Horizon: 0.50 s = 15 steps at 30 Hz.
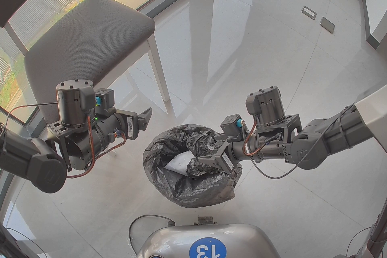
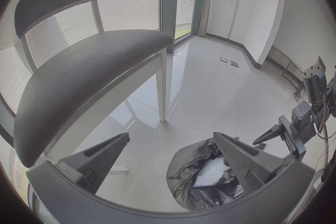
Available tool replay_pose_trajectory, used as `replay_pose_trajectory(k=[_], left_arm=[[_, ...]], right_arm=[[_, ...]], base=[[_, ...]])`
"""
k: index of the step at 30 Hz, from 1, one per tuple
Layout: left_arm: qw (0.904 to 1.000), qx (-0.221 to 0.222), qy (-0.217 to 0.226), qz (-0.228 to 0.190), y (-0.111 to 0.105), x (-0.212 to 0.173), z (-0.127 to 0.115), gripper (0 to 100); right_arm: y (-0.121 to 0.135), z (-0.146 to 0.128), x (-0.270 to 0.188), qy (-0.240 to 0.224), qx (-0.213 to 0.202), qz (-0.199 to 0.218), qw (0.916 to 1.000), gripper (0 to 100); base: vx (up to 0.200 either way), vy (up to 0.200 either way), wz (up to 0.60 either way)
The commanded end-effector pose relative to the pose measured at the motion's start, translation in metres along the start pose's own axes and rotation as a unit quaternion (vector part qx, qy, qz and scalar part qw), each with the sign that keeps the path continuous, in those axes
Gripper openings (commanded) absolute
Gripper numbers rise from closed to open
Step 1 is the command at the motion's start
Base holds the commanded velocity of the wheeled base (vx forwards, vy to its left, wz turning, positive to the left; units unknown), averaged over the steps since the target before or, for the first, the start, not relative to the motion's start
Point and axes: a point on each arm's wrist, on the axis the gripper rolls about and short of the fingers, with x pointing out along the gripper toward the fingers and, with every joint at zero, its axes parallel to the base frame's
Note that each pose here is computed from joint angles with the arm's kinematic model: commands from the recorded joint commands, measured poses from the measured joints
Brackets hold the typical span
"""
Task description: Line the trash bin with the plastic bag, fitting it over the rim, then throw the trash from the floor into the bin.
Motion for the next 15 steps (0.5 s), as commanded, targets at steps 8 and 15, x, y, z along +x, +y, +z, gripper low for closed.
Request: replay_pose_trajectory(k=[8,15], left_arm=[[1.0000,-0.001,-0.001,0.000,0.000,-0.002,0.001,100],[1.0000,-0.001,-0.001,0.000,0.001,-0.003,0.000,100]], right_arm=[[0.001,0.003,-0.001,-0.003,0.000,-0.008,1.0000,100],[-0.012,-0.012,-0.004,0.055,0.015,-0.058,0.9967,100]], base=[[0.000,0.000,0.00],[0.000,0.000,0.00]])
